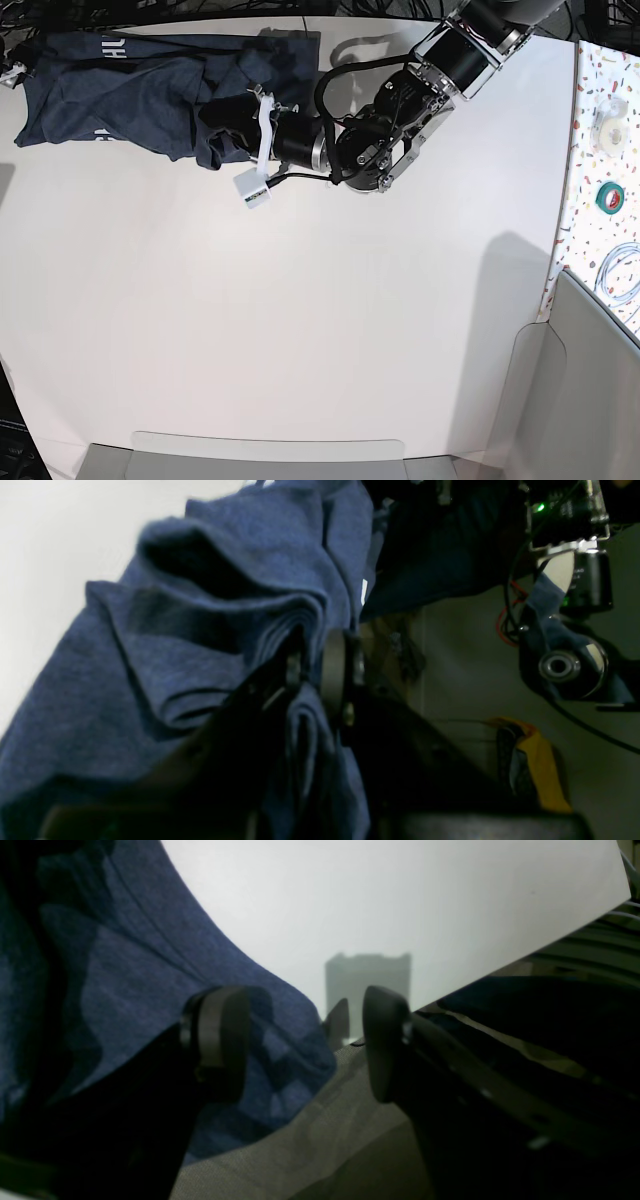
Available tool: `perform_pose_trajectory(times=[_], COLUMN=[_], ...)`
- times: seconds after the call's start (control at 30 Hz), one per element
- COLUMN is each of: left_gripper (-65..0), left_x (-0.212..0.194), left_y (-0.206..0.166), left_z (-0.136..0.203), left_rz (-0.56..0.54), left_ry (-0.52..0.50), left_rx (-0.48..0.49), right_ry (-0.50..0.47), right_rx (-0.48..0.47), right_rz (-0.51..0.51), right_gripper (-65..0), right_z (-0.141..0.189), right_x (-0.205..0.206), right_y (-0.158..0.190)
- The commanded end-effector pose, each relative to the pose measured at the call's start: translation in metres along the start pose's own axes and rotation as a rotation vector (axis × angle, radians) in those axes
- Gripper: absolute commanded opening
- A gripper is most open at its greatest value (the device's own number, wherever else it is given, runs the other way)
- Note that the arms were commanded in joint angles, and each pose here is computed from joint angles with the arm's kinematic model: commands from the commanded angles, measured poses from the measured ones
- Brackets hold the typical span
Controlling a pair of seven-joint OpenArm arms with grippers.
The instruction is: Layout the t-shirt on the table in an organized manner, then fold the t-shirt properly
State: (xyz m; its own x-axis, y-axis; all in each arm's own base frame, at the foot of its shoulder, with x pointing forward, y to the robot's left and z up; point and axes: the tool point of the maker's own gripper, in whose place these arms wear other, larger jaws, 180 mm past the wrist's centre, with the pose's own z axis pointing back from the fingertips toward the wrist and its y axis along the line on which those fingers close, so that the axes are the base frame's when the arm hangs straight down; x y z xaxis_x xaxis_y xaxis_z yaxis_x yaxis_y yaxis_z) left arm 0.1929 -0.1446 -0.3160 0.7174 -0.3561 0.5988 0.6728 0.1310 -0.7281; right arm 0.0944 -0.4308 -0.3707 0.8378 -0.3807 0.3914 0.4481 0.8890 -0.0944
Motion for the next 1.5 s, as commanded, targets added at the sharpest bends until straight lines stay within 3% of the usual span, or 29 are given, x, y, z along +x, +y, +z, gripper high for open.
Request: perform_pose_trajectory(times=[0.0, 0.23, 0.3, 0.43, 0.5, 0.77, 0.97, 1.23, 1.47], left_gripper=[-64.9, -63.8, -58.1, -40.7, -38.1, -38.8, -48.2, -47.5, -47.2], left_x=[0.018, 0.018, 0.019, 0.020, 0.024, 0.031, 0.025, 0.013, 0.010], left_y=[-0.008, -0.009, -0.010, -0.010, -0.010, -0.011, -0.002, 0.012, 0.016], left_z=[0.003, 0.003, 0.002, 0.003, 0.004, 0.005, 0.012, 0.023, 0.026], left_rz=[-0.032, -0.034, -0.038, -0.040, -0.037, -0.032, -0.029, -0.010, -0.006], left_ry=[-0.048, -0.045, -0.046, -0.055, -0.073, -0.113, -0.101, -0.081, -0.074], left_rx=[-0.026, -0.028, -0.030, -0.030, -0.027, -0.034, -0.004, 0.036, 0.050], right_ry=[-0.038, -0.039, -0.039, -0.049, -0.050, -0.050, -0.066, -0.202, -0.289], right_rx=[-0.021, -0.020, -0.020, -0.016, -0.015, -0.015, -0.011, 0.089, 0.219], right_rz=[0.018, 0.017, 0.017, 0.016, 0.015, 0.015, 0.024, 0.087, 0.118], right_gripper=[-29.2, -29.2, -29.2, -29.2, -29.2, -29.2, -29.2, -28.8, -21.4], right_z=[0.008, 0.008, 0.008, 0.008, 0.008, 0.008, 0.010, 0.040, 0.059], right_x=[0.013, 0.013, 0.013, 0.017, 0.017, 0.017, 0.022, 0.058, 0.077], right_y=[-0.008, -0.007, -0.007, -0.005, -0.005, -0.005, -0.005, -0.012, 0.001])
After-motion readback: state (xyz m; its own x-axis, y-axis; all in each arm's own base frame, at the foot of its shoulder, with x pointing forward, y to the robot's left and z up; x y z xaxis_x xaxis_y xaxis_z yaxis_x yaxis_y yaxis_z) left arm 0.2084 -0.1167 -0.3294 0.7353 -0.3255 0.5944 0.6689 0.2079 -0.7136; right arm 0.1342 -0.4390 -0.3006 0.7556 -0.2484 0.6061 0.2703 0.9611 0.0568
